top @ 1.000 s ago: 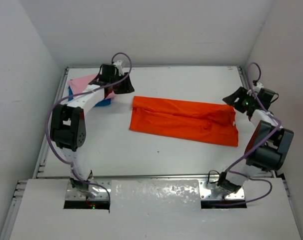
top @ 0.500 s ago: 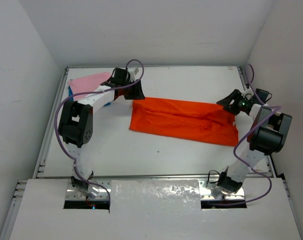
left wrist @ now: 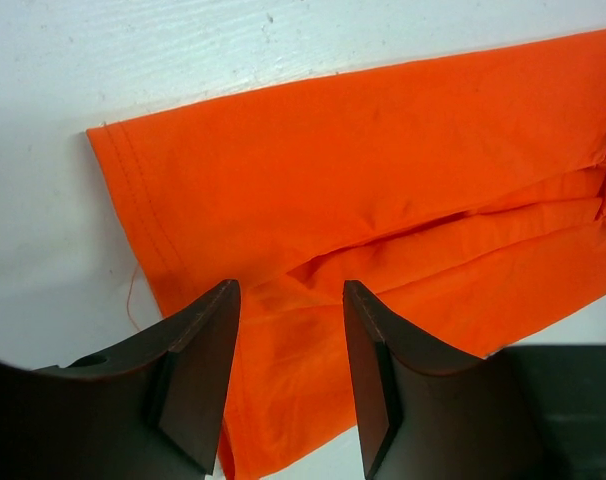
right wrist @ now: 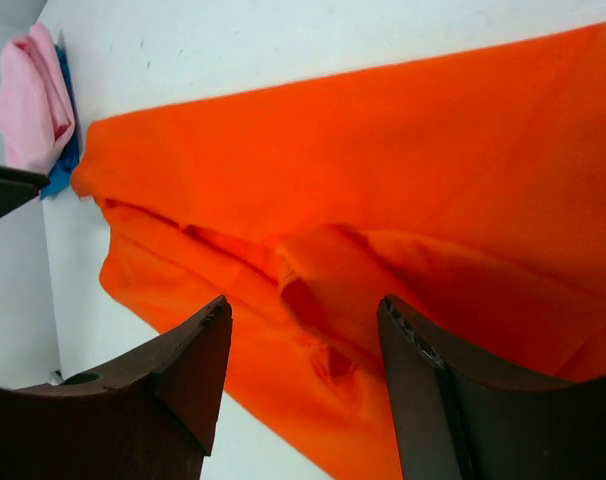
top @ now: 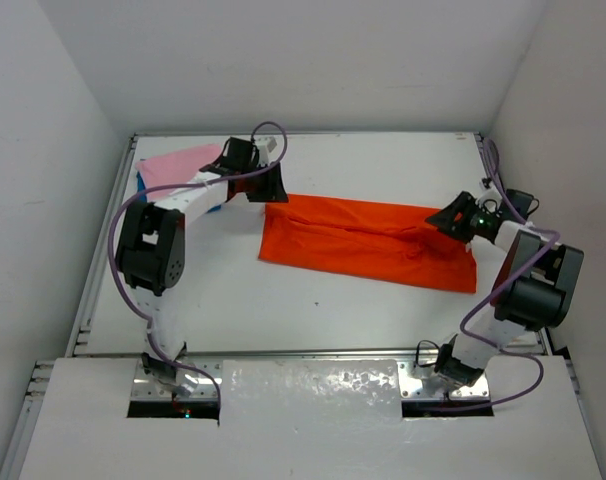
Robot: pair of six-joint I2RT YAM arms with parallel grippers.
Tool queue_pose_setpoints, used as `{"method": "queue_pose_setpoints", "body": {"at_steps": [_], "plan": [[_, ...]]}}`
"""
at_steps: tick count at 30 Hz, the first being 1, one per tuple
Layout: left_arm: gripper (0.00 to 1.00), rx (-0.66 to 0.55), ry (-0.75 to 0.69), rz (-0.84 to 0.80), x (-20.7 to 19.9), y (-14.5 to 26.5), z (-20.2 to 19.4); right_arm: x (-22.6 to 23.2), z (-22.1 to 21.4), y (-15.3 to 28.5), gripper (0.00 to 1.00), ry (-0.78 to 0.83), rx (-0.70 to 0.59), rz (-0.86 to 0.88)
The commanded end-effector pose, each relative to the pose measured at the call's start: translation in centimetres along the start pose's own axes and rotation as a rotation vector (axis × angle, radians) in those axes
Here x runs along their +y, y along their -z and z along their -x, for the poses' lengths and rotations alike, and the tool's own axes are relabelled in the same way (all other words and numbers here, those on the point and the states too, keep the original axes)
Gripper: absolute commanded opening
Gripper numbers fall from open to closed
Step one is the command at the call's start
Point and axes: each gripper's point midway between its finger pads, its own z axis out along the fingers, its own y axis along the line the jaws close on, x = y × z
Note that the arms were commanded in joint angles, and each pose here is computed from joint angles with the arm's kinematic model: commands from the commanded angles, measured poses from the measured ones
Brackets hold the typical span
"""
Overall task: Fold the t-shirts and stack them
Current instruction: Fold the other side of the tshirt into a rectangle
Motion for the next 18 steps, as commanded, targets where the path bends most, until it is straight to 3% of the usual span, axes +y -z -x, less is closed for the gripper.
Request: {"method": "queue_pose_setpoints", "body": {"at_steps": [1, 14, 18], "plan": [[0.44, -0.072, -0.063, -0.021, -1.6, 2.7, 2.1, 1.0, -0.7, 0.9, 0.59, 0.081, -0.006, 0.009], [0.43, -0.093, -0.048, -0.039, -2.3, 4.0, 1.6, 1.6, -5.0, 2.6, 0.59, 0.072, 0.057, -0.038], [0.43, -0.096, -0.036, -0.034, -2.1, 3.9, 1.4, 1.3, -7.7, 2.4, 0.58, 0.036, 0.139, -0.069]]}}
